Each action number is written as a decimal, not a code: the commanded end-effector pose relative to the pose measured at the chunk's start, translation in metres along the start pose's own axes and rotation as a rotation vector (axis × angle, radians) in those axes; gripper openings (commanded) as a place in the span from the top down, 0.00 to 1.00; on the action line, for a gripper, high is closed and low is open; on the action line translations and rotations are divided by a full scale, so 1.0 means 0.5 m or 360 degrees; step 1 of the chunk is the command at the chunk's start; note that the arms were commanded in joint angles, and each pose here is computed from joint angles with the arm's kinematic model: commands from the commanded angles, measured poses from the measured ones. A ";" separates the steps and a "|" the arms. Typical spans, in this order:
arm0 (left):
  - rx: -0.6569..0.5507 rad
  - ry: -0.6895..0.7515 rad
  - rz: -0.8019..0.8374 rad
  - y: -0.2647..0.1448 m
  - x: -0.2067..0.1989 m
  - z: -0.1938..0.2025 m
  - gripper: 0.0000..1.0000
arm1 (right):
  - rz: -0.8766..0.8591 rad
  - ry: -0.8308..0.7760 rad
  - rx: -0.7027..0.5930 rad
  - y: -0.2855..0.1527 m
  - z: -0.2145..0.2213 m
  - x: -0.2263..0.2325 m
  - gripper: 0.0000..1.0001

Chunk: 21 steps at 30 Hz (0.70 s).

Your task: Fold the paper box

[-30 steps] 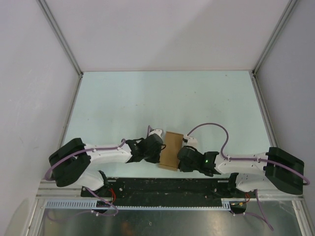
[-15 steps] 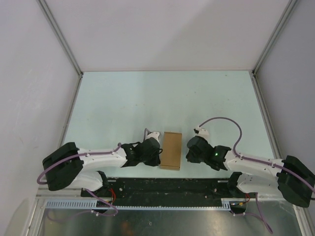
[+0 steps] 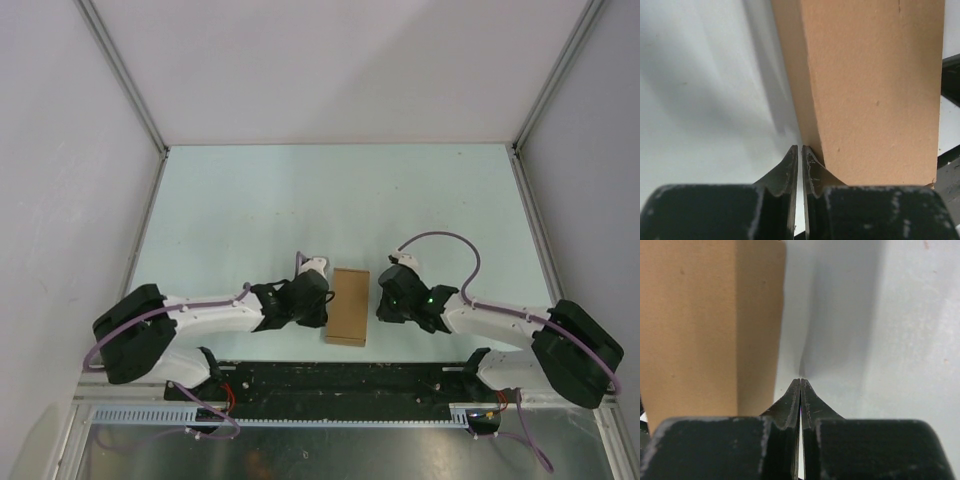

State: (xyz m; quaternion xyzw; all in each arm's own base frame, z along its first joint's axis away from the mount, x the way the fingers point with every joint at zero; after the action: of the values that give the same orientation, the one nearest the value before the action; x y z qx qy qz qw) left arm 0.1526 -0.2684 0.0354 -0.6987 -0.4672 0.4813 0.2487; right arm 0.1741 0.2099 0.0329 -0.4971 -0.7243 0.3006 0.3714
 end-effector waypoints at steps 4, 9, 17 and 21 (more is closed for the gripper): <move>-0.0093 0.0098 -0.0004 0.021 -0.038 -0.059 0.91 | -0.0189 -0.0042 -0.0133 0.009 -0.076 0.075 0.99; -0.0090 0.0137 0.0006 0.030 -0.054 -0.068 0.92 | -0.0232 -0.0083 -0.0131 0.017 -0.094 0.098 0.99; -0.0165 0.0132 -0.0011 0.019 -0.036 -0.116 0.92 | -0.0213 -0.0137 -0.0120 0.027 -0.122 0.118 0.99; -0.0221 0.0068 -0.0073 0.007 0.015 -0.157 0.90 | -0.0148 -0.0144 -0.0128 0.024 -0.128 0.102 0.99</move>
State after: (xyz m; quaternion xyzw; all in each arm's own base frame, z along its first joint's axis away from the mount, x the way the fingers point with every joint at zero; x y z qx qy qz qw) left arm 0.1973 -0.2574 0.0319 -0.6934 -0.5042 0.4355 0.2743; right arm 0.2068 0.2525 0.0458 -0.4645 -0.7556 0.3060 0.3460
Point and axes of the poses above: each gripper's point midway between its finger pads, its own y axis out along the fingers, its own x axis along the line the jaws close on, z = x × y, the point moved 1 cm from there along -y, back along the fingers, and after that the axes turned 12 degrees about -y, right-handed, at the moved point
